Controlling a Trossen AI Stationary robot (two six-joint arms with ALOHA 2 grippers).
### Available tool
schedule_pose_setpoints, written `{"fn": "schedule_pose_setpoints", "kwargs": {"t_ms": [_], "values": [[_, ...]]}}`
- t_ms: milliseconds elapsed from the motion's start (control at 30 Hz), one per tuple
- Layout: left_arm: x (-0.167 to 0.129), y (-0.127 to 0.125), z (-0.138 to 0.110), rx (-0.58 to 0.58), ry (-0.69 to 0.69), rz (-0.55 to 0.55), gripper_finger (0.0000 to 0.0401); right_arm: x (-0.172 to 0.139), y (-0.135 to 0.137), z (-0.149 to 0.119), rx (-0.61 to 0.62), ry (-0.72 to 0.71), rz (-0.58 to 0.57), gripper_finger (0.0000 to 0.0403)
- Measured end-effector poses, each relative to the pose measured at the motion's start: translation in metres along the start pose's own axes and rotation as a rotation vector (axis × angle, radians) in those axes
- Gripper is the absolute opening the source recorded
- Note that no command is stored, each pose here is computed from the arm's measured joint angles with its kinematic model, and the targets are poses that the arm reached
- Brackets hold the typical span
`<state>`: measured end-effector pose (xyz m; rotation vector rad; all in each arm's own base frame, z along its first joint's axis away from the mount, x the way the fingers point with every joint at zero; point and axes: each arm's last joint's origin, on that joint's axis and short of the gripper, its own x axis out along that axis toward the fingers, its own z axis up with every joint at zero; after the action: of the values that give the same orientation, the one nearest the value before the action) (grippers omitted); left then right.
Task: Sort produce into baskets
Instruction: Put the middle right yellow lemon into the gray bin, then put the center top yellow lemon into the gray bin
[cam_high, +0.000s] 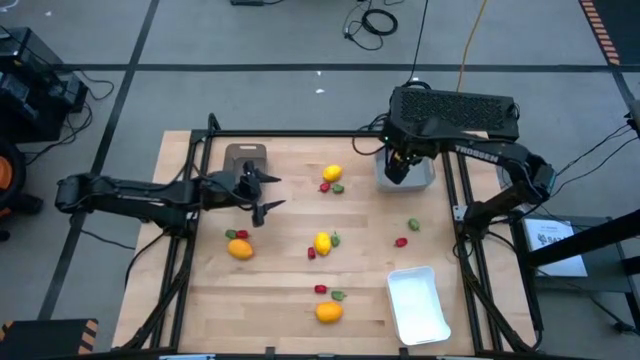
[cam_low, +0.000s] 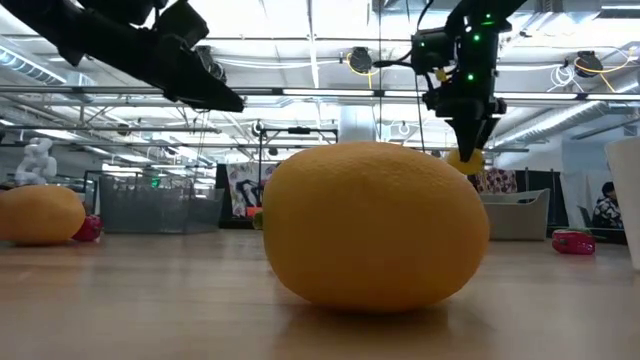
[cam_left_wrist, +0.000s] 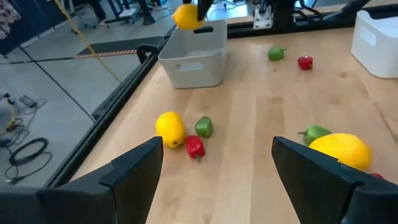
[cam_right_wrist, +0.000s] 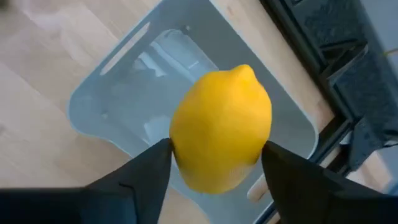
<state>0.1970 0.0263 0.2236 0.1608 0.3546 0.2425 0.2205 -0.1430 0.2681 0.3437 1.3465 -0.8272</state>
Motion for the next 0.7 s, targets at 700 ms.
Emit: {"fn": "schedule_pose_setpoints", "kwargs": {"t_ms": [700], "values": [[-0.035, 0.013, 0.005, -0.002, -0.002, 0.216, 0.0309, -0.005, 0.016, 0.021, -0.075, -0.212, 0.285, 0.0292]]}}
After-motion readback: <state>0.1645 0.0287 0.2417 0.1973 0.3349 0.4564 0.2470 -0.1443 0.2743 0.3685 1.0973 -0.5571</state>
